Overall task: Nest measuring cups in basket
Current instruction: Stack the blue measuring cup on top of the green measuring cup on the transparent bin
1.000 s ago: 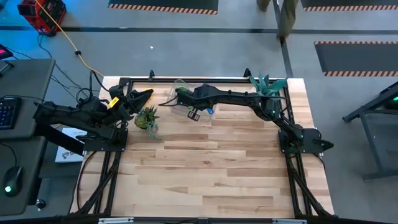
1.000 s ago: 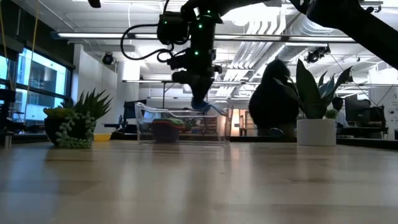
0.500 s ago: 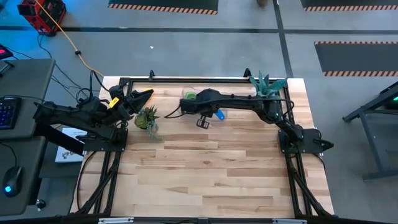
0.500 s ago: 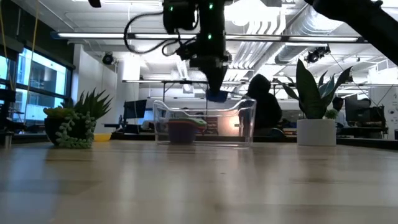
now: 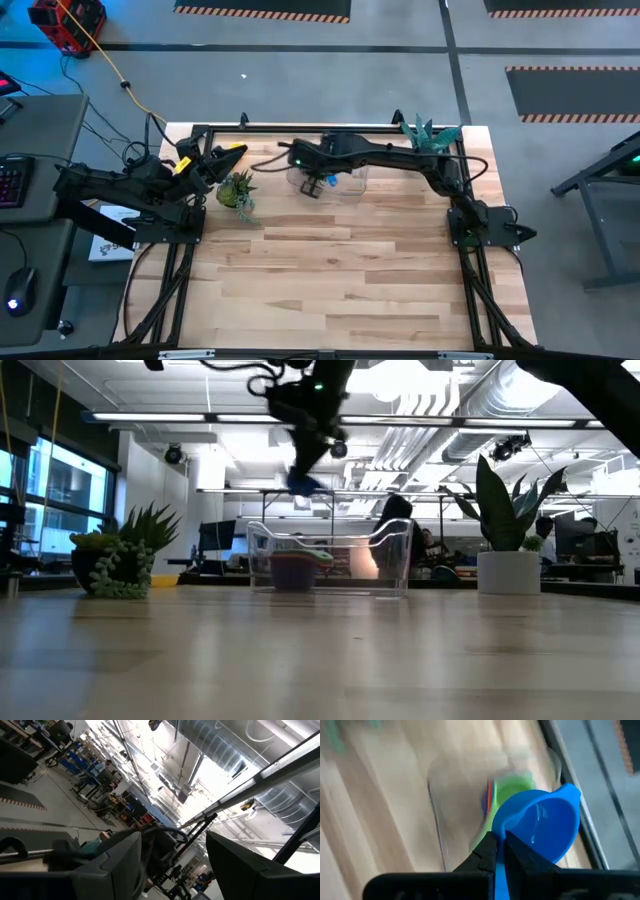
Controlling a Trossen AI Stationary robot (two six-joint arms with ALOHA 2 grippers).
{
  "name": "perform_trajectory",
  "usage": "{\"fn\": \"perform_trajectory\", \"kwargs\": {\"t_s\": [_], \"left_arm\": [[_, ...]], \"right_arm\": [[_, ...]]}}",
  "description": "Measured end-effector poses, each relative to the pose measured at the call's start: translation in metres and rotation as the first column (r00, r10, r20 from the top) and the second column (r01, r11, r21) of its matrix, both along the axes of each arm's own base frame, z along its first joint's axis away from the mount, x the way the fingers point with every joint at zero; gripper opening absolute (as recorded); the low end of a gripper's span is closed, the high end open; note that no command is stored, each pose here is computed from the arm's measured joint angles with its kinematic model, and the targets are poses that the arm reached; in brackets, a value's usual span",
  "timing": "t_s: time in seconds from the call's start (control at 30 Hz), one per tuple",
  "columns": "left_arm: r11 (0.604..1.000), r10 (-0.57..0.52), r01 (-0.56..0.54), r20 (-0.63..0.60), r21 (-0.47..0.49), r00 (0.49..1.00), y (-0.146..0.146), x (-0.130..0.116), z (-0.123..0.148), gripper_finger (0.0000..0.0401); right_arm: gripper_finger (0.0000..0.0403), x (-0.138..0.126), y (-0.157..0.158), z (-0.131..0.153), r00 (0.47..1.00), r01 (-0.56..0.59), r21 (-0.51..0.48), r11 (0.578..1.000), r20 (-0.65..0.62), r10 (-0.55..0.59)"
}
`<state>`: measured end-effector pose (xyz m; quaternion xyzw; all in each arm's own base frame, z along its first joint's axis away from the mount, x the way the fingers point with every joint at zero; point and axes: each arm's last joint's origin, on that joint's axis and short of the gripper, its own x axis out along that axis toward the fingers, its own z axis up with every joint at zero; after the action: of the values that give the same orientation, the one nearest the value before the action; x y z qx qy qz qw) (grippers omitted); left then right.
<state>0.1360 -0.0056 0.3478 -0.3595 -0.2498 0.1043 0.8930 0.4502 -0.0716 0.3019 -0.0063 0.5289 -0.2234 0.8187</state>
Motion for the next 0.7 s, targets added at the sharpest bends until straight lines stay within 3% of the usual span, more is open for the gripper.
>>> {"fn": "perform_trajectory", "kwargs": {"t_s": [0.2, 0.4, 0.7], "left_arm": [[1.000, -0.003, 0.003, 0.002, -0.005, 1.000, 0.000, 0.000, 0.000, 0.0215], [1.000, -0.002, 0.002, 0.005, -0.006, 1.000, 0.000, 0.000, 0.000, 0.0215], [1.000, -0.002, 0.002, 0.008, -0.009, 1.000, 0.000, 0.000, 0.000, 0.0215]], "right_arm": [[0.0000, 0.019, -0.016, 0.002, 0.982, 0.019, -0.028, 0.999, 0.190, -0.013], [0.0000, 0.015, -0.037, -0.018, 0.995, 0.060, -0.001, 0.998, 0.081, -0.060], [0.0000, 0.020, -0.049, -0.040, 0.997, 0.054, 0.078, 0.996, 0.050, -0.058]]}}
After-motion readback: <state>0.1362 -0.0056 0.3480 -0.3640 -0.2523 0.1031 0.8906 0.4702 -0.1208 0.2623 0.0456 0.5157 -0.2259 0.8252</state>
